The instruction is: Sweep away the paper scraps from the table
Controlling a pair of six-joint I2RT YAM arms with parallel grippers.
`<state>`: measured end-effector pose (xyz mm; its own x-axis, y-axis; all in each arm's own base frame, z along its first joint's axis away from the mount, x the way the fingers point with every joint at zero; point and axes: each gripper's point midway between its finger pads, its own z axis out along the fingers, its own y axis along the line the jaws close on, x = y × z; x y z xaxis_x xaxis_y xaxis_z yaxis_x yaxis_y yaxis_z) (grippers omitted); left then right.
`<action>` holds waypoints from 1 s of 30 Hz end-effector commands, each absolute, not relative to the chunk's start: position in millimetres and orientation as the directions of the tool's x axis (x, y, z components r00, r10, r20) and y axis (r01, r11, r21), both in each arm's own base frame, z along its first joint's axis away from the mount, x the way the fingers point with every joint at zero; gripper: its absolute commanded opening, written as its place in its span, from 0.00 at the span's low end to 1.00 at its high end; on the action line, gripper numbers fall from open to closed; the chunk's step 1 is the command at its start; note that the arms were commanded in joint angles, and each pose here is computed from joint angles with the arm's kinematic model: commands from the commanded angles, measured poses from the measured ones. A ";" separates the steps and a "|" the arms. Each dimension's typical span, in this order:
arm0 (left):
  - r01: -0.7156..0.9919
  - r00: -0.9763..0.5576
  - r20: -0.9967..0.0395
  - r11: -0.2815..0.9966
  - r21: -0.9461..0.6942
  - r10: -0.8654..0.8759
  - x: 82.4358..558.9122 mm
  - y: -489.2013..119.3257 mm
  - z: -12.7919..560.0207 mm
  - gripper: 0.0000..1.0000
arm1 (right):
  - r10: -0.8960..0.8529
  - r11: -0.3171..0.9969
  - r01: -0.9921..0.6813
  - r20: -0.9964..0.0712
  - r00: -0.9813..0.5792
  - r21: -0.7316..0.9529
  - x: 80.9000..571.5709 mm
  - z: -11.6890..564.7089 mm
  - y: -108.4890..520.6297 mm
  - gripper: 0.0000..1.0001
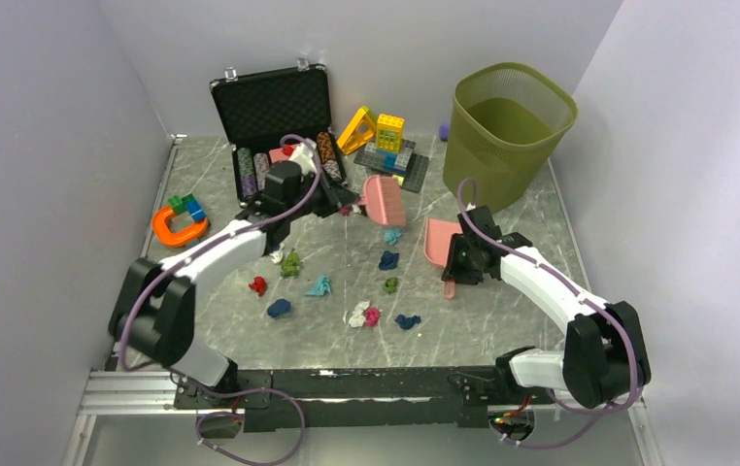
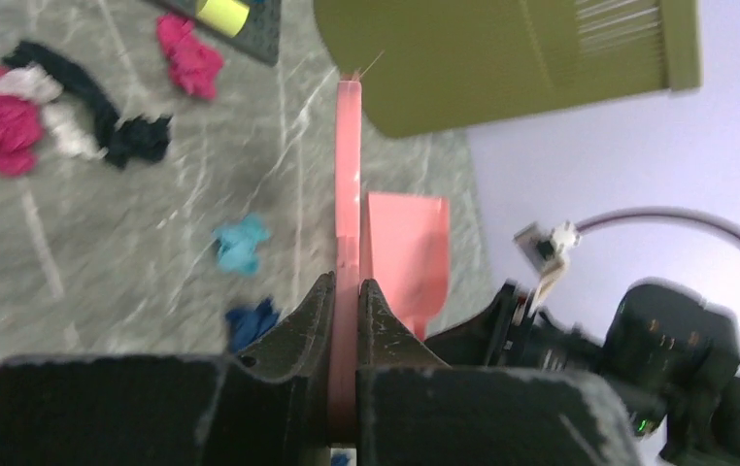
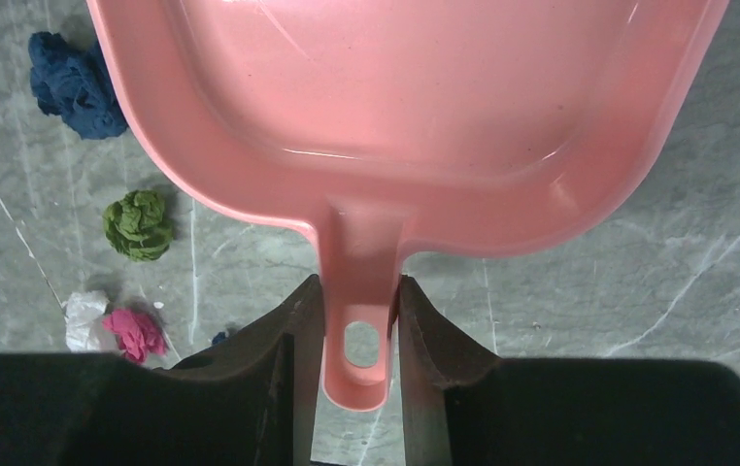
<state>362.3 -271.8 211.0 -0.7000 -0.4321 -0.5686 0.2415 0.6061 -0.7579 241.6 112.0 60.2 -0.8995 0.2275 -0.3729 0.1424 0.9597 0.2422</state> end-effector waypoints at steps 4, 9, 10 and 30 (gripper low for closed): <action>0.168 -0.684 -0.381 0.373 -0.912 -0.623 435.6 -316.3 228.2 0.00 | 0.277 0.953 0.172 -0.491 -0.826 0.249 262.8 88.7 99.8 0.00; 0.017 -0.625 -0.335 0.417 -0.909 -0.705 477.8 -310.7 191.9 0.00 | 0.293 0.949 0.181 -0.511 -0.808 0.257 265.3 98.1 96.9 0.00; -0.018 -0.601 -0.339 0.436 -0.900 -0.724 485.1 -305.4 183.5 0.00 | 0.294 0.949 0.181 -0.512 -0.807 0.259 265.4 98.9 96.9 0.00; -0.359 -0.626 -0.513 0.801 -0.478 -0.587 355.1 -172.7 183.2 0.00 | 0.326 0.935 0.198 -0.489 -0.809 0.295 270.8 96.3 101.2 0.00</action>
<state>388.3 -206.2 146.0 -0.6411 -0.6575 -0.3959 -0.4239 0.7333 -0.5316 253.7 94.6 79.2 -0.8388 0.3031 -0.4523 0.2089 0.9463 0.2468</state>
